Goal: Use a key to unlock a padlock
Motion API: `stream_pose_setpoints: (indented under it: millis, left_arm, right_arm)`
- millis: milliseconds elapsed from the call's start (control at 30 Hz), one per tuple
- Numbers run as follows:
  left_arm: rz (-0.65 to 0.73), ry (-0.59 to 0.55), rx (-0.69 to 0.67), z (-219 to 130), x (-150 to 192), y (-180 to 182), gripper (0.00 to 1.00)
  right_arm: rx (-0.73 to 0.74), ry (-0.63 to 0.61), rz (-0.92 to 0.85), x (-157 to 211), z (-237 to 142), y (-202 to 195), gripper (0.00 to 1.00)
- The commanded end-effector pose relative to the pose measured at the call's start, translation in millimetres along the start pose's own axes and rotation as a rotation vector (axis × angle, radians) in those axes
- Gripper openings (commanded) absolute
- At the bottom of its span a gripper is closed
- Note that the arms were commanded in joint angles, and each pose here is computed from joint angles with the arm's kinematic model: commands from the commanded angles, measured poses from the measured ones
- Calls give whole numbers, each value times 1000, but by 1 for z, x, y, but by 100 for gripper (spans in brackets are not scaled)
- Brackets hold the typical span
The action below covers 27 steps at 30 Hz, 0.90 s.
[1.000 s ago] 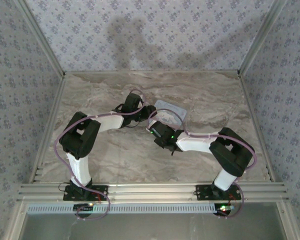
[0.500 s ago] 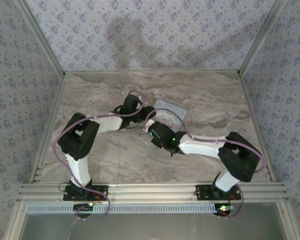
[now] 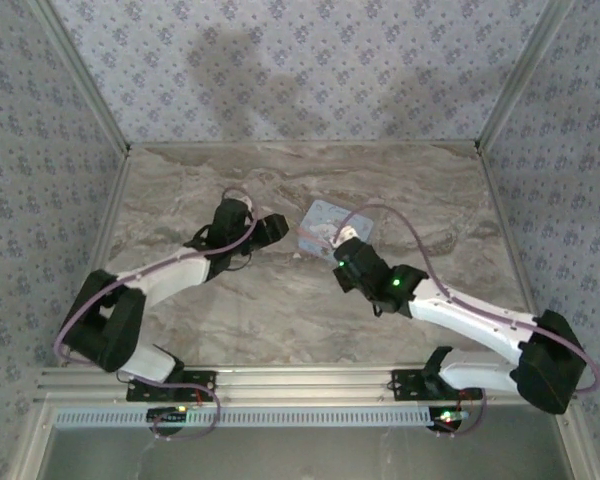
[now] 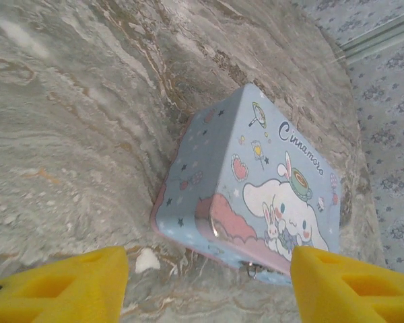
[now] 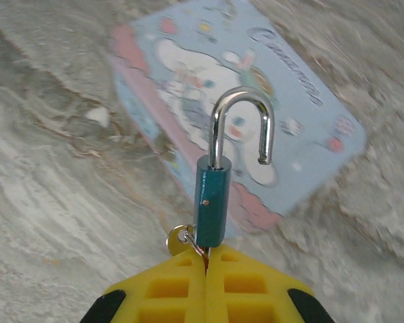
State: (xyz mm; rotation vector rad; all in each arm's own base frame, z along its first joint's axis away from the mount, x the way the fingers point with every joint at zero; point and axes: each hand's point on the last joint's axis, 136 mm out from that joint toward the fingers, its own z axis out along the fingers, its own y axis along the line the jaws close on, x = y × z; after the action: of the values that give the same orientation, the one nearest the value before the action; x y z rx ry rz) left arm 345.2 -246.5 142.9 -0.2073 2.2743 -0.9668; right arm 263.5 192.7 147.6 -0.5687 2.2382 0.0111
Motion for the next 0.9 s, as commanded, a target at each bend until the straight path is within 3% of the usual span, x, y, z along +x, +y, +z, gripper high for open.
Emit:
stream_pose_setpoints:
  millis: [0,33,67,100,267,533,867]
  left_arm:
    - [39,-21,-51,-16,7,9,67]
    - [48,-20,-57,-20,10,9,68]
    - [57,-22,-67,-24,12,10,86]
    - [66,-19,-74,-27,15,11,97]
    - [90,-30,-91,-42,24,13,98]
    - [100,-26,-115,-52,34,17,98]
    - [98,-35,-127,-59,35,21,98]
  right_arm:
    - [32,136,204,31,-4,-25,0]
    - [40,159,263,36,-3,-32,0]
    - [51,186,325,42,-2,-41,0]
    - [48,216,375,49,0,-48,0]
    - [73,399,621,87,12,-80,0]
    - [135,552,710,118,32,-102,0]
    - [171,643,744,142,52,-105,0]
